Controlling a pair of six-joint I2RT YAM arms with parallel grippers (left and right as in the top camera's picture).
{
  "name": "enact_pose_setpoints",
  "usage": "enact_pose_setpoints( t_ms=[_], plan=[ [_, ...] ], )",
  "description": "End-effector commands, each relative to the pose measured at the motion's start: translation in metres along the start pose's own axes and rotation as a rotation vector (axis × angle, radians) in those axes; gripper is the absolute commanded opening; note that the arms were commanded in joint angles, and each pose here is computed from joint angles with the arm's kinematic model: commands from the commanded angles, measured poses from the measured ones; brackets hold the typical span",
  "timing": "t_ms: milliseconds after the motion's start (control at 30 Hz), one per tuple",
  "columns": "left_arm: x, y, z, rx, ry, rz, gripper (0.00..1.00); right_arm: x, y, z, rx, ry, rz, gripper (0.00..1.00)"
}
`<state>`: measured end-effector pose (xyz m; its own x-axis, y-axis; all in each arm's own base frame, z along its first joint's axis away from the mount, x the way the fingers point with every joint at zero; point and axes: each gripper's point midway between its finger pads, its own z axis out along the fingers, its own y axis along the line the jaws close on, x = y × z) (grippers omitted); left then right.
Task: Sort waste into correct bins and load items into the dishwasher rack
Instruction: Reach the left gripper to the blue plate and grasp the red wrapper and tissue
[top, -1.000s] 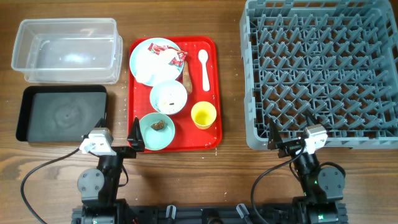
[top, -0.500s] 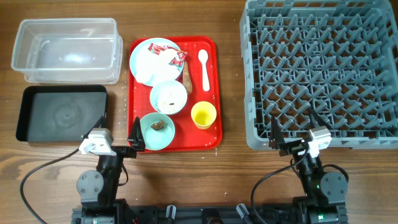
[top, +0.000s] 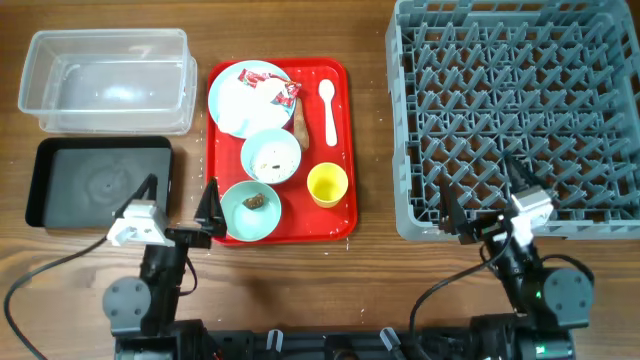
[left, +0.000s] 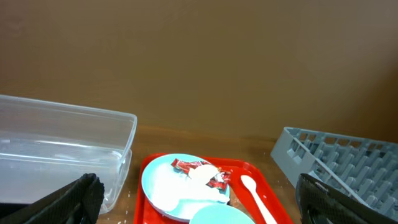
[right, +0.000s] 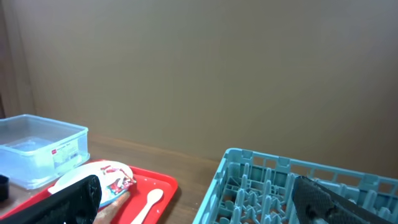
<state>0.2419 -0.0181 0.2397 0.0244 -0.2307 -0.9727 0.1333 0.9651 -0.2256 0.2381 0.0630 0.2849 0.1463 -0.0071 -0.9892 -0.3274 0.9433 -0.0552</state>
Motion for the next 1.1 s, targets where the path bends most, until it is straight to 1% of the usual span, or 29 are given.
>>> enact_pose_setpoints(
  t_ms=[0, 100, 267, 400, 567, 833, 867, 967, 1067],
  plan=[
    [-0.019, -0.006, 0.012, 0.008, 0.037, 0.003, 1.0, -0.016, 0.006, 0.01, -0.054, 0.034, -0.03, 1.0],
    [-0.022, -0.005, 0.023, -0.003, 0.087, -0.006, 1.0, -0.017, 0.008, 0.016, -0.078, 0.082, -0.034, 1.0],
    [-0.025, -0.002, 0.044, -0.034, 0.223, -0.031, 1.0, -0.022, 0.006, 0.024, -0.084, 0.171, -0.014, 1.0],
    [-0.024, 0.0, 0.063, -0.063, 0.369, -0.059, 1.0, -0.032, 0.007, 0.028, -0.102, 0.237, -0.035, 1.0],
    [-0.023, 0.003, 0.084, -0.095, 0.525, -0.089, 1.0, -0.036, 0.004, 0.036, -0.107, 0.336, -0.009, 1.0],
    [-0.018, 0.003, 0.111, -0.112, 0.726, -0.133, 1.0, -0.015, -0.001, 0.056, -0.125, 0.592, 0.073, 1.0],
    [-0.018, -0.001, 0.115, -0.104, 0.745, -0.131, 1.0, -0.011, -0.001, 0.058, -0.129, 0.653, 0.092, 1.0],
    [-0.014, -0.028, 0.131, -0.021, 0.793, -0.061, 1.0, -0.002, -0.002, 0.061, -0.147, 0.792, 0.115, 1.0],
    [-0.006, -0.044, 0.145, -0.009, 0.837, -0.018, 1.0, 0.006, -0.003, 0.065, -0.153, 0.878, 0.145, 1.0]
  ],
)
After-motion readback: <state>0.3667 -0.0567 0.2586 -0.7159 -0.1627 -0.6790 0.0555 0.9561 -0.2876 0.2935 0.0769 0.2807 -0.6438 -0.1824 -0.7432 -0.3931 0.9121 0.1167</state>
